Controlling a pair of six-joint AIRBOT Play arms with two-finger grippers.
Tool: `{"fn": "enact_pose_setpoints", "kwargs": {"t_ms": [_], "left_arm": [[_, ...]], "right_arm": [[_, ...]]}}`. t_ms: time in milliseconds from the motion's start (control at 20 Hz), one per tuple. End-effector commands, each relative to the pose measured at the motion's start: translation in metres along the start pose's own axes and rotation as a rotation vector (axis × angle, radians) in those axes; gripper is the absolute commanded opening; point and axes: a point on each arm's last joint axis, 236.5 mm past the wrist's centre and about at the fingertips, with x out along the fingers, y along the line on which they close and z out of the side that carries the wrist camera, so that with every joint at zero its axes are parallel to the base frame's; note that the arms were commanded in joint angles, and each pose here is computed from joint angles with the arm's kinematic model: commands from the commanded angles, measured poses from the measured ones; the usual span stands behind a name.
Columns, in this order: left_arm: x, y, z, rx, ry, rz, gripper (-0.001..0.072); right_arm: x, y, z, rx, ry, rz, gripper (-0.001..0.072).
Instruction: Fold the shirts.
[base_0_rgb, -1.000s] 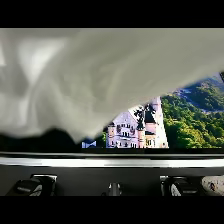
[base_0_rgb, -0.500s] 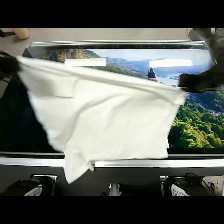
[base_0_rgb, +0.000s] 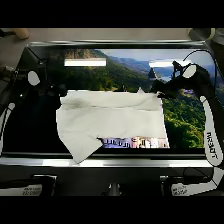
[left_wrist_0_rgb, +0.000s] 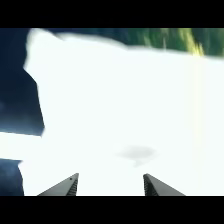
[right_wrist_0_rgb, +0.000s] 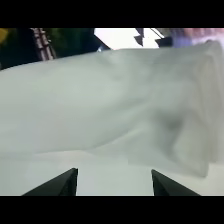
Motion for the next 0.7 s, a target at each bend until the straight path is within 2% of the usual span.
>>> {"fn": "enact_pose_setpoints", "kwargs": {"t_ms": [0, 50, 200, 250, 400, 650], "left_arm": [[-0.003, 0.024, -0.043, 0.029, 0.200, -0.043, 0.0487], [-0.010, 0.043, -0.058, -0.004, 0.249, -0.046, 0.0451], [-0.012, 0.061, -0.119, -0.152, 0.341, -0.201, 0.0452], [-0.007, 0.065, -0.142, -0.195, 0.361, -0.226, 0.0453], [0.016, 0.074, -0.197, -0.297, 0.378, -0.248, 0.0456], [0.046, 0.056, -0.204, -0.327, 0.337, -0.285, 0.0457]], "right_arm": [[-0.034, -0.029, 0.001, -0.063, 0.014, -0.043, 0.0493], [-0.048, -0.054, -0.008, -0.013, 0.052, -0.078, 0.0487], [-0.059, -0.110, -0.044, 0.124, 0.184, -0.094, 0.0477], [-0.056, -0.121, -0.061, 0.154, 0.232, -0.092, 0.0444], [-0.040, -0.132, -0.105, 0.159, 0.347, -0.072, 0.0425], [-0.030, -0.138, -0.126, 0.146, 0.401, -0.070, 0.0435]]}}
